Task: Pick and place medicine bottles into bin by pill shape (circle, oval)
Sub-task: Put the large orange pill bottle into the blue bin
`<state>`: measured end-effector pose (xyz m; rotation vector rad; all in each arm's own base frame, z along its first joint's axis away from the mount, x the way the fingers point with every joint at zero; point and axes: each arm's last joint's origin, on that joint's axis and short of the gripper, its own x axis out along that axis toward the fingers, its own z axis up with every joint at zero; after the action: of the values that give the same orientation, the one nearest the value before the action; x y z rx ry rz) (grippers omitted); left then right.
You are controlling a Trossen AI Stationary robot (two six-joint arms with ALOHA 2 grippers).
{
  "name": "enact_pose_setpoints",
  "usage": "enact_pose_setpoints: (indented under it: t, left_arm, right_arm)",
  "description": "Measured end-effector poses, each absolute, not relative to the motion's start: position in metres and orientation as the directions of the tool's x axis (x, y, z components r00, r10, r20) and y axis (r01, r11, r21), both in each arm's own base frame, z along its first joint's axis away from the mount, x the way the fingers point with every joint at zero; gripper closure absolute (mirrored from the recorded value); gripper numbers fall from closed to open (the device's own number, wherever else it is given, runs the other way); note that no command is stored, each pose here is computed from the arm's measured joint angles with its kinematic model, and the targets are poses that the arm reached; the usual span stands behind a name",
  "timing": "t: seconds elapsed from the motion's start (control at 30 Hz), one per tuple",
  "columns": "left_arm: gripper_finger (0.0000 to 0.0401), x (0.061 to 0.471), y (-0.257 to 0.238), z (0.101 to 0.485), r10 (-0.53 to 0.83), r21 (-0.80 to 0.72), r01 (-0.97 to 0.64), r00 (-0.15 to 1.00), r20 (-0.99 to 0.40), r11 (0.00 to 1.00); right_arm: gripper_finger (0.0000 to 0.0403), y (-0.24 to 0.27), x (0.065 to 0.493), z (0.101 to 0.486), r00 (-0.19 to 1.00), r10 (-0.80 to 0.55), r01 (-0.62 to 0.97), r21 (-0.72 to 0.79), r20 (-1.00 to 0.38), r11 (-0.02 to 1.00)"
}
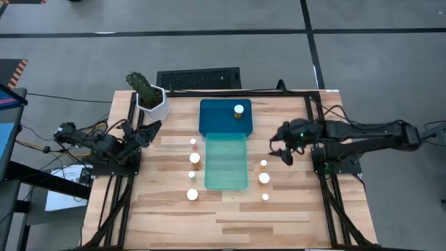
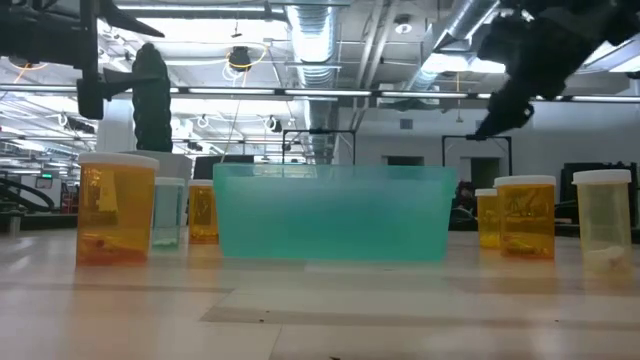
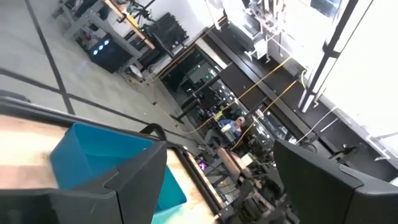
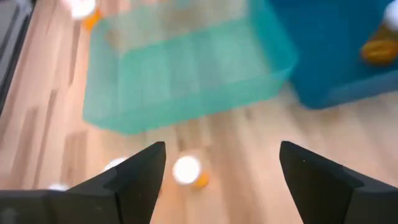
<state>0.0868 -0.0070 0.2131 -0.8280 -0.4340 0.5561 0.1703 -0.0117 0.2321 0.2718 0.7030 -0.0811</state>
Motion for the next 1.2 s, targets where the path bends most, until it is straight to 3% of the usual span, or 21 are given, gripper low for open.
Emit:
enact_pose_setpoints:
  t: [0.4, 0.77, 1.2]
  left_arm:
    - [0.0112, 0.087, -0.007, 0.210, 0.633, -0.796, -0.307, 0.765, 0.119, 0.521]
    - [0.0112, 0.087, -0.006, 0.209, 0.645, -0.801, -0.316, 0.756, 0.112, 0.509]
    - [0.0112, 0.087, -0.007, 0.208, 0.643, -0.811, -0.310, 0.758, 0.104, 0.497]
  right_arm:
    - [0.0082, 0.048, 0.178, 0.214, 0.664, 0.205, -0.083, 0.202, -0.719, 0.976]
    - [0.0082, 0.073, 0.194, 0.198, 0.650, 0.215, -0.209, 0.101, -0.729, 0.973]
    - [0.0083, 0.069, 0.213, 0.178, 0.629, 0.151, -0.170, 0.055, -0.762, 0.984]
